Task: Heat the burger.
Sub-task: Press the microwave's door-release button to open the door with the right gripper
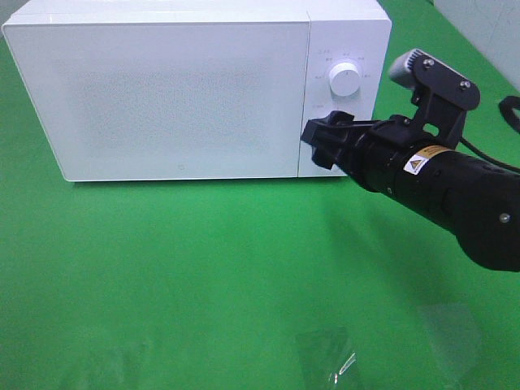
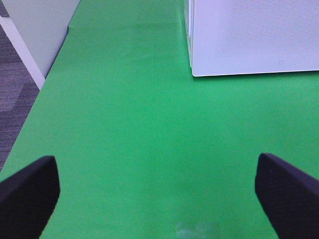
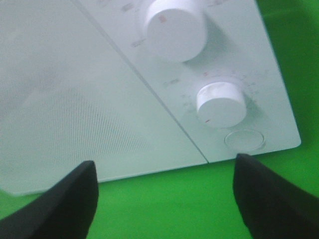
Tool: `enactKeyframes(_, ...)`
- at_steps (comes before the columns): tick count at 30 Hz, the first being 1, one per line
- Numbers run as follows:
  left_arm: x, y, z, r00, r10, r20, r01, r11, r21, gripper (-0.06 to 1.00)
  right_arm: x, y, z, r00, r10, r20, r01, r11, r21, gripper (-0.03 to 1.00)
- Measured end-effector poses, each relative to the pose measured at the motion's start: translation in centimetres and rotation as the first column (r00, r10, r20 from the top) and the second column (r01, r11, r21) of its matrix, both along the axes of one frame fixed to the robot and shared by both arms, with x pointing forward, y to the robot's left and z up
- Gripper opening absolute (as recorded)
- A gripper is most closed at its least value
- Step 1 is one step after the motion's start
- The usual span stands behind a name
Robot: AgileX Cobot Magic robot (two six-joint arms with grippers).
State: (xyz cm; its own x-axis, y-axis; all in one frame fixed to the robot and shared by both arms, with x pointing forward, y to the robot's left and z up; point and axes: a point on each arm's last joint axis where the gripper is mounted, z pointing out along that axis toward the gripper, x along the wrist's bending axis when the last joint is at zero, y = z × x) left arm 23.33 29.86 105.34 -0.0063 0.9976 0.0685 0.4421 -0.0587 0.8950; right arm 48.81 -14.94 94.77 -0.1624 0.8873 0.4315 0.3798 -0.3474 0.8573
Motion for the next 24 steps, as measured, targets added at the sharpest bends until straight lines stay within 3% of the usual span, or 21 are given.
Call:
enactKeyframes(1,0.0,0.0,0.0,1.0,0.0,0.0,0.0,1.0,0.0,0.99,-0.4,0.1,0.4,0.998,0.063,-0.009,-0.064,0.994,-0.084,0.76)
enactKeyframes(2,0.0,0.0,0.0,1.0,0.0,0.0,0.0,1.0,0.0,0.99,-0.4,0.1,0.4,0.998,0.063,-0.009,-0.064,0.994,-0.084,0.76)
enactKeyframes(3,0.0,0.0,0.0,1.0,0.0,0.0,0.0,1.0,0.0,0.99,-0.9,0.1,0.5,0.991,0.121,-0.054,-0.128,0.979,-0.161,0.77)
enactKeyframes(6,0.0,0.0,0.0,1.0,0.0,0.0,0.0,1.0,0.0,0.99,-1.0,-0.2,0.7,0.989,0.133,-0.07,-0.143,0.973,-0.181,0.77)
enactKeyframes(10,0.0,0.0,0.0,1.0,0.0,0.0,0.0,1.0,0.0,0.99,-1.7,-2.3,1.6,0.953,0.173,-0.248,-0.24,0.933,-0.269,0.77)
enactKeyframes(16,0.0,0.0,0.0,1.0,0.0,0.0,0.0,1.0,0.0,0.99,-2.3,-4.0,3.5,0.906,0.195,-0.375,-0.327,0.885,-0.332,0.77)
enactKeyframes(17,0.0,0.0,0.0,1.0,0.0,0.0,0.0,1.0,0.0,0.99,-2.8,-4.5,4.6,0.886,0.209,-0.415,-0.376,0.847,-0.376,0.77)
enactKeyframes(18,0.0,0.0,0.0,1.0,0.0,0.0,0.0,1.0,0.0,0.99,-2.8,-4.5,4.6,0.886,0.209,-0.415,-0.376,0.847,-0.376,0.77)
enactKeyframes(19,0.0,0.0,0.0,1.0,0.0,0.0,0.0,1.0,0.0,0.99,-3.6,-4.9,5.4,0.861,0.215,-0.46,-0.424,0.803,-0.418,0.77)
enactKeyframes(24,0.0,0.0,0.0,1.0,0.0,0.0,0.0,1.0,0.0,0.99,-5.6,-6.0,7.4,0.827,0.2,-0.525,-0.469,0.761,-0.448,0.77)
